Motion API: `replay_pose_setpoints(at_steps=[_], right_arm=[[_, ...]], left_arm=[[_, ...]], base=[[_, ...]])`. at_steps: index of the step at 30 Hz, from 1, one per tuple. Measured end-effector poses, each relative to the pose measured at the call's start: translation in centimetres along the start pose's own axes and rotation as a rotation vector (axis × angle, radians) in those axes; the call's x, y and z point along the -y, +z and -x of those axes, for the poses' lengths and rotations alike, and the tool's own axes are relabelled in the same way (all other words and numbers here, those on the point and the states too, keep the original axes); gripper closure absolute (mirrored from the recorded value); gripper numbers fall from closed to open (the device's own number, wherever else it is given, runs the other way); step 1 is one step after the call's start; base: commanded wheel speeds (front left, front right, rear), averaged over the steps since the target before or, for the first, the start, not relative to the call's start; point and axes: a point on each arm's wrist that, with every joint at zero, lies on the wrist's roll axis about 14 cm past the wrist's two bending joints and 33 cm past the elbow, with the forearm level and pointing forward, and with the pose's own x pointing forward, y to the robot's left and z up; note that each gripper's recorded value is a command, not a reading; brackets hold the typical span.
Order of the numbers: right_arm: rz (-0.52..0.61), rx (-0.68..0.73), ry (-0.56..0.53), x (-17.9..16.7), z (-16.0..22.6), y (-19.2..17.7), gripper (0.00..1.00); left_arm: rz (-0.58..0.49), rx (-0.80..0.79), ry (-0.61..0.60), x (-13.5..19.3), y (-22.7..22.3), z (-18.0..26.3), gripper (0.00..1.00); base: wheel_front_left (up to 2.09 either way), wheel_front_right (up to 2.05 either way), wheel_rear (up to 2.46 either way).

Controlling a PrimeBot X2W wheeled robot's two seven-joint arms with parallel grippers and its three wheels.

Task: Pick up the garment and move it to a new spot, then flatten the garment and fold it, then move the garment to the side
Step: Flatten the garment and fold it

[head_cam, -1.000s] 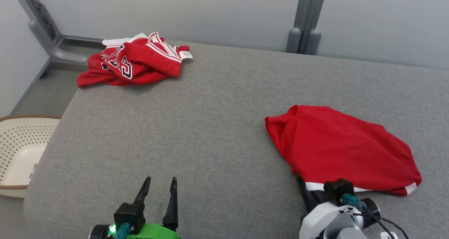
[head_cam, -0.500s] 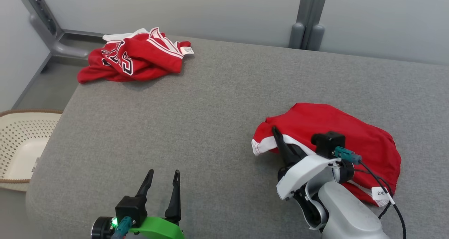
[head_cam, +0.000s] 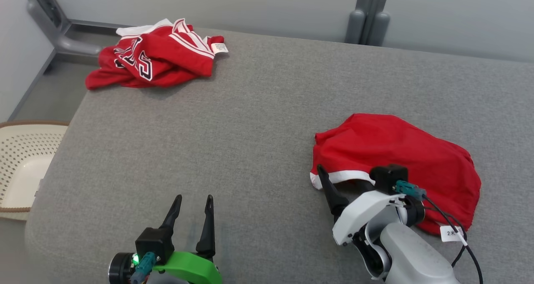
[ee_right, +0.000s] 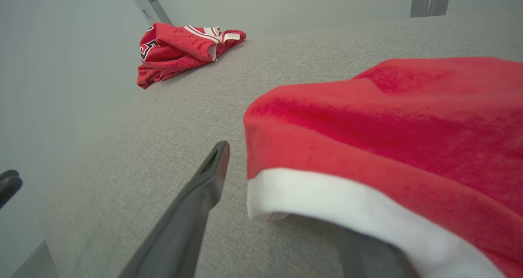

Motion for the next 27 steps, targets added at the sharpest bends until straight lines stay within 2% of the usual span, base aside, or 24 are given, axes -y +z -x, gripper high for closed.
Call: replay_pose_setpoints(at_steps=[12,27], right_arm=[[0.007,0.094,-0.184,4.3,7.0,0.3,0.00],[0.170,0.355,-0.470,9.8,16.9,7.5,0.00]], left_arm=[[-0.007,-0.001,-0.132,4.1,0.0,-1.1,0.00],[-0.019,0.035,-0.289,9.0,1.0,-0.5,0.00]], base=[[0.00,0.00,0.00],[0.00,0.00,0.00]])
